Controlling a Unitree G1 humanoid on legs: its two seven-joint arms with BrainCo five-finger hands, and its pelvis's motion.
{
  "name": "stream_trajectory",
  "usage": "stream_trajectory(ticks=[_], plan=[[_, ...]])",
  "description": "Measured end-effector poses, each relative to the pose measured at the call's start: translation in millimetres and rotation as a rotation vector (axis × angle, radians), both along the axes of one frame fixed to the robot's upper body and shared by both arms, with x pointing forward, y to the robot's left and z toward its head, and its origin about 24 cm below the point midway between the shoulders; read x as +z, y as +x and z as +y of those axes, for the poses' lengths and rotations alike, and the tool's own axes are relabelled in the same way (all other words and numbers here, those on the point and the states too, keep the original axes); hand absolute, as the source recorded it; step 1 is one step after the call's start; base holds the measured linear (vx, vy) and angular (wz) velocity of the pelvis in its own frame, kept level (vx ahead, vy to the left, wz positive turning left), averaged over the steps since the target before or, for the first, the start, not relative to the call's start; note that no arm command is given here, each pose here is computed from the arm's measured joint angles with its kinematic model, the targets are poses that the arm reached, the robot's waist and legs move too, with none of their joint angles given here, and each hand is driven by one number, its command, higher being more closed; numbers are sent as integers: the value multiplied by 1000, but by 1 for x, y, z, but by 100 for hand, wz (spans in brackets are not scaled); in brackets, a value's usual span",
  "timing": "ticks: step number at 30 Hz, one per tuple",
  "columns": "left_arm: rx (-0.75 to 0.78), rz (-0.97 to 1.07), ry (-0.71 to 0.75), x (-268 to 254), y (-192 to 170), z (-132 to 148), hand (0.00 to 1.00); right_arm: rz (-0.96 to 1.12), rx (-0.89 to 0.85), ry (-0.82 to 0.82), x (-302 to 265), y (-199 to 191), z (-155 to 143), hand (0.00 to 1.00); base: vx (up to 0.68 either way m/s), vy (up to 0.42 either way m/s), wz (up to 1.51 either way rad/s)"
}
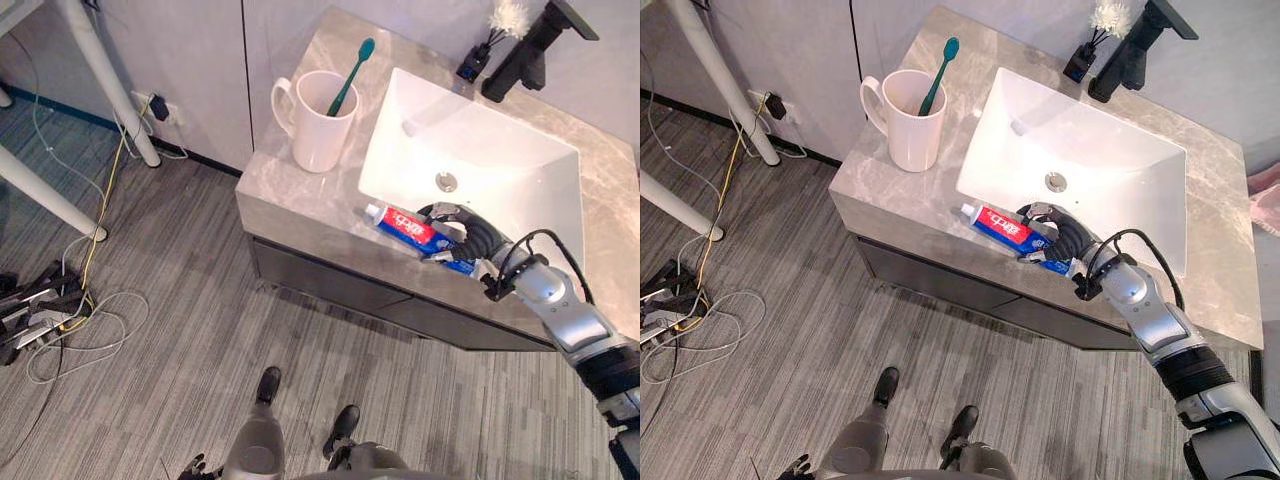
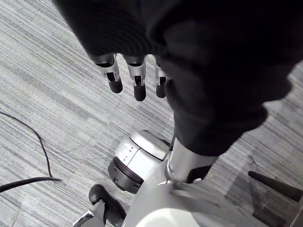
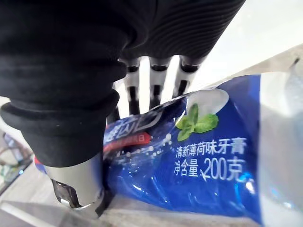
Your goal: Organize washtable
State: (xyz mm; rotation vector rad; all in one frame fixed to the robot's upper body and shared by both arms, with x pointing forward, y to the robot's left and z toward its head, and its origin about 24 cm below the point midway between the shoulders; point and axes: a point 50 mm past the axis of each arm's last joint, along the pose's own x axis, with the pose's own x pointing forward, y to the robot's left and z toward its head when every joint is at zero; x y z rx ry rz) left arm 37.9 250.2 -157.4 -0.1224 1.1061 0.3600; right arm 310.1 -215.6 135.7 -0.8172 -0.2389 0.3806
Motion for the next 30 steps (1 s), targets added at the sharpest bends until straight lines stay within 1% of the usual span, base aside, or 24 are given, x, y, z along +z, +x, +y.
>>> stream_trajectory(ticks=[7,10,13,15,18,22,24,27,29,30], plan=[[4,24,-13,-2,-4,-3,0,5,-37,-30,-4,3,-4,100,10,2,0],[14,21,-22,-3,-4,-6,0,-34,-76,-11,6,4,-12,100,11,3,0],[40,22,-31,-3,-7,-8,0,-137,-158,46,27,7,-25,100,-30,9,0],[88,18,-39,-4,-10,-8,0,-221,-206,111,47,8,-34,100,-61,6,-4],[103,19,-46,-4,-12,-10,0,-274,-255,159,59,7,-45,100,-63,-3,0],[124,0,-58,-4,-11,-13,0,-291,-255,197,62,8,-43,100,-47,-1,1],[119,-27,-62,-3,-5,-15,0,-296,-258,218,62,9,-41,100,-32,2,-3],[38,-155,-75,8,22,-20,0,-297,-257,224,61,9,-41,100,0,0,0],[-95,-370,-123,35,61,-35,0,-293,-252,272,61,9,-40,100,14,0,2],[-121,-424,-139,43,70,-39,0,-290,-247,293,61,9,-38,100,31,0,3]])
